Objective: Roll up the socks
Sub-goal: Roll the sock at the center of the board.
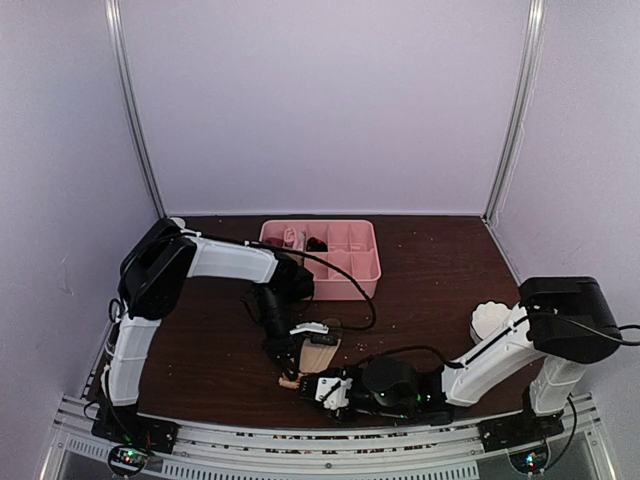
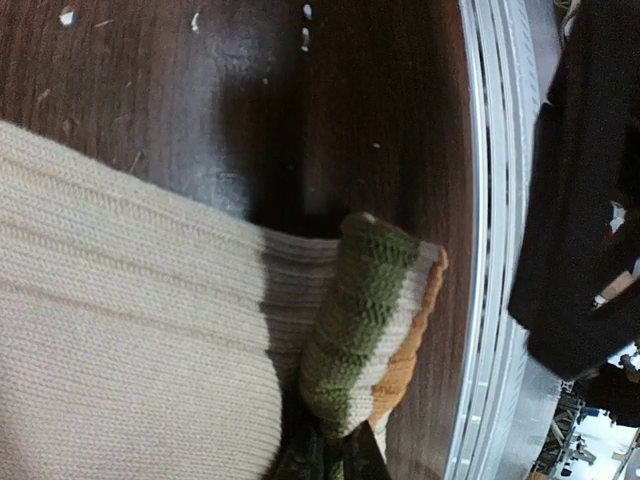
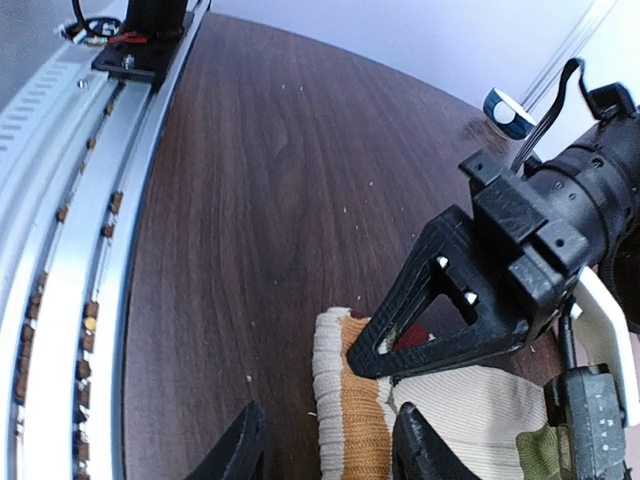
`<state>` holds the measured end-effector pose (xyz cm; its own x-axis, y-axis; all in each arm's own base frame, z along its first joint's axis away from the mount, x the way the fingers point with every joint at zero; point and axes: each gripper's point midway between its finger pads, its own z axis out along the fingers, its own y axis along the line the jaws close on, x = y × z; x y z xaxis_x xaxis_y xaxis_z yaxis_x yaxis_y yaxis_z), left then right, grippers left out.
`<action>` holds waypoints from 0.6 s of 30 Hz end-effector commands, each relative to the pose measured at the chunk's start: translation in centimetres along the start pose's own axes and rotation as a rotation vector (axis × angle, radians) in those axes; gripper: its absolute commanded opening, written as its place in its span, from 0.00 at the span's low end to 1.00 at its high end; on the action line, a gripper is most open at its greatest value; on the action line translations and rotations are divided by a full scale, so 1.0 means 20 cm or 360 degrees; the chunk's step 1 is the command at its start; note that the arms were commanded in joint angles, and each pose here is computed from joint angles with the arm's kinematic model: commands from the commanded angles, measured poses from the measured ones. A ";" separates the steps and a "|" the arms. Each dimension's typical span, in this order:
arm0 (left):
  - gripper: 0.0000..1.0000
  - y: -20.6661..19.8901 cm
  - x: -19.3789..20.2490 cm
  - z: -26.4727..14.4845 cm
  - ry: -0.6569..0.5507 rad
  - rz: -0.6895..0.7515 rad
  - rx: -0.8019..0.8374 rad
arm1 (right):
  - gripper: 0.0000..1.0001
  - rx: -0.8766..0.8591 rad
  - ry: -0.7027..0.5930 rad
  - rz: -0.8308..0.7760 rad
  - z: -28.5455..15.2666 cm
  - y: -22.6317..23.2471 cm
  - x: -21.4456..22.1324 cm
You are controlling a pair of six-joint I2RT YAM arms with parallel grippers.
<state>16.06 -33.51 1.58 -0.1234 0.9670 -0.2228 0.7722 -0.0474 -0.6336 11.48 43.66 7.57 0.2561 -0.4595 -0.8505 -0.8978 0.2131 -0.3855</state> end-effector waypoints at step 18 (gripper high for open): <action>0.17 0.16 0.02 -0.05 0.0056 0.0136 -0.0287 | 0.27 -0.0143 0.0478 -0.0007 0.18 -0.01 0.46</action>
<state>16.17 -33.48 1.68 -0.1074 0.9689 -0.2231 0.7805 -0.0568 -0.6225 15.01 44.57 2.77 0.2663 -0.5945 -0.7587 -0.8992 0.1304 -0.4177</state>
